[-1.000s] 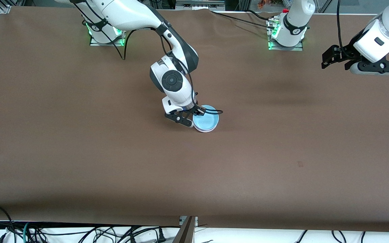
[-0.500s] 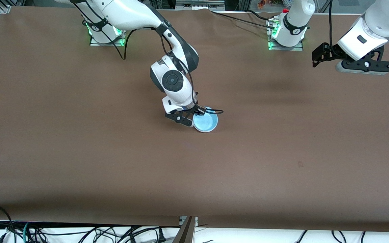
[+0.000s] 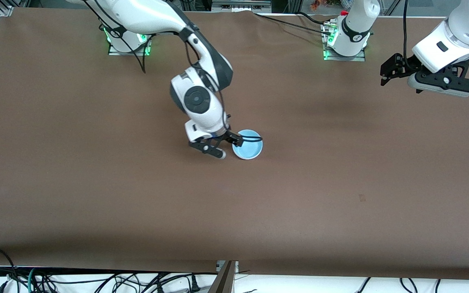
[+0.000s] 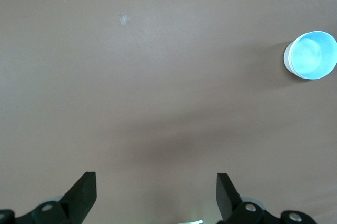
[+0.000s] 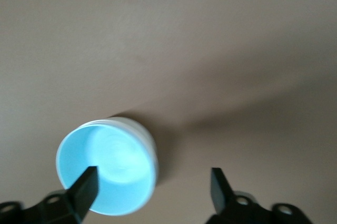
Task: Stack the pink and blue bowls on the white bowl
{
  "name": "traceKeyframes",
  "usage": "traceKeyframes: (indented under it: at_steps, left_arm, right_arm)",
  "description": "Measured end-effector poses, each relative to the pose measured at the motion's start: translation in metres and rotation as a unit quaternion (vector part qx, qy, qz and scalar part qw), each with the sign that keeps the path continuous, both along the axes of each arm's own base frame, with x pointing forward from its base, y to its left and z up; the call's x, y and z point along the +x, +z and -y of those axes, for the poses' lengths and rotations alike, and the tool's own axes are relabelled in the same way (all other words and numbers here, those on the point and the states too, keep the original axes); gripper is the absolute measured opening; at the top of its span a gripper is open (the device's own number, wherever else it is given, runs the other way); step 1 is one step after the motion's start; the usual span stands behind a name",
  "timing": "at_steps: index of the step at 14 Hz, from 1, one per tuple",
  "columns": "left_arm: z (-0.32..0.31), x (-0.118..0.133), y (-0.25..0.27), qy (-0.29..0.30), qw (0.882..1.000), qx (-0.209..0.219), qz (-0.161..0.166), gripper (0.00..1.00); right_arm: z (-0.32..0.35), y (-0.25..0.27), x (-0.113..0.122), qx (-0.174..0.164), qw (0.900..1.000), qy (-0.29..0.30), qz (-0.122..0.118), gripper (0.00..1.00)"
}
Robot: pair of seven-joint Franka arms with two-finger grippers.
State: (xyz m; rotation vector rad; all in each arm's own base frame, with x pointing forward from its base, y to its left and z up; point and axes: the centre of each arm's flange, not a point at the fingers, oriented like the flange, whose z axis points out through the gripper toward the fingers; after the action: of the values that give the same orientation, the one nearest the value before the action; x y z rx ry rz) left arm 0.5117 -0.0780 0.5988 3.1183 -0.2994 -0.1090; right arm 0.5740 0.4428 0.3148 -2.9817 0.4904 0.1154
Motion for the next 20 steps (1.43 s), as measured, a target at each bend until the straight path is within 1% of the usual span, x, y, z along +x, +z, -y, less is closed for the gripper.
traceKeyframes:
  at_steps: [2, 4, 7, 9, 10, 13, 14, 15, 16, 17, 19, 20]
  left_arm:
    - [-0.001, 0.003, -0.004, 0.001, 1.0, 0.0, -0.003, 1.0]
    - [-0.001, 0.005, -0.003, 0.006, 1.0, -0.001, 0.005, 1.0]
    - [0.0, 0.011, 0.001, 0.016, 0.999, -0.004, 0.031, 1.0]
    - [0.001, 0.015, 0.004, 0.018, 0.999, -0.007, 0.047, 1.0]
    - [0.001, 0.016, 0.005, 0.019, 0.998, -0.008, 0.053, 1.0]
    - [0.001, 0.018, 0.005, 0.019, 0.998, -0.009, 0.061, 1.0]
    - [0.001, 0.019, 0.006, 0.02, 0.998, -0.01, 0.065, 1.0]
    - [0.001, 0.021, 0.006, 0.02, 0.997, -0.011, 0.07, 1.0]
    - [0.001, 0.022, 0.006, 0.021, 0.997, -0.011, 0.072, 1.0]
    - [0.0, 0.022, 0.006, 0.022, 0.997, -0.011, 0.072, 1.0]
    - [-0.003, 0.023, 0.005, 0.024, 0.997, -0.011, 0.072, 1.0]
    - [-0.003, 0.023, 0.005, 0.025, 0.997, -0.011, 0.073, 1.0]
  right_arm:
    - [0.049, 0.037, 0.025, -0.026, 0.998, 0.059, -0.002, 1.0]
    - [0.109, 0.073, 0.047, -0.052, 0.991, 0.127, 0.001, 1.0]
    - [0.207, 0.126, 0.065, -0.073, 0.971, 0.228, -0.013, 1.0]
    - [0.27, 0.157, 0.068, -0.073, 0.956, 0.284, -0.026, 1.0]
    - [0.297, 0.171, 0.067, -0.069, 0.952, 0.296, -0.03, 1.0]
    - [0.354, 0.213, 0.054, -0.05, 0.954, 0.293, -0.035, 1.0]
    - [0.367, 0.228, 0.046, -0.058, 0.952, 0.298, -0.04, 1.0]
    - [0.376, 0.246, 0.038, -0.076, 0.949, 0.304, -0.038, 1.0]
    - [0.383, 0.267, 0.03, -0.093, 0.947, 0.307, -0.028, 1.0]
    - [0.389, 0.287, 0.02, -0.1, 0.946, 0.306, -0.017, 1.0]
    - [0.405, 0.313, 0.005, -0.102, 0.95, 0.297, 0.002, 1.0]
    - [0.414, 0.317, 0.001, -0.101, 0.952, 0.29, 0.004, 1.0]
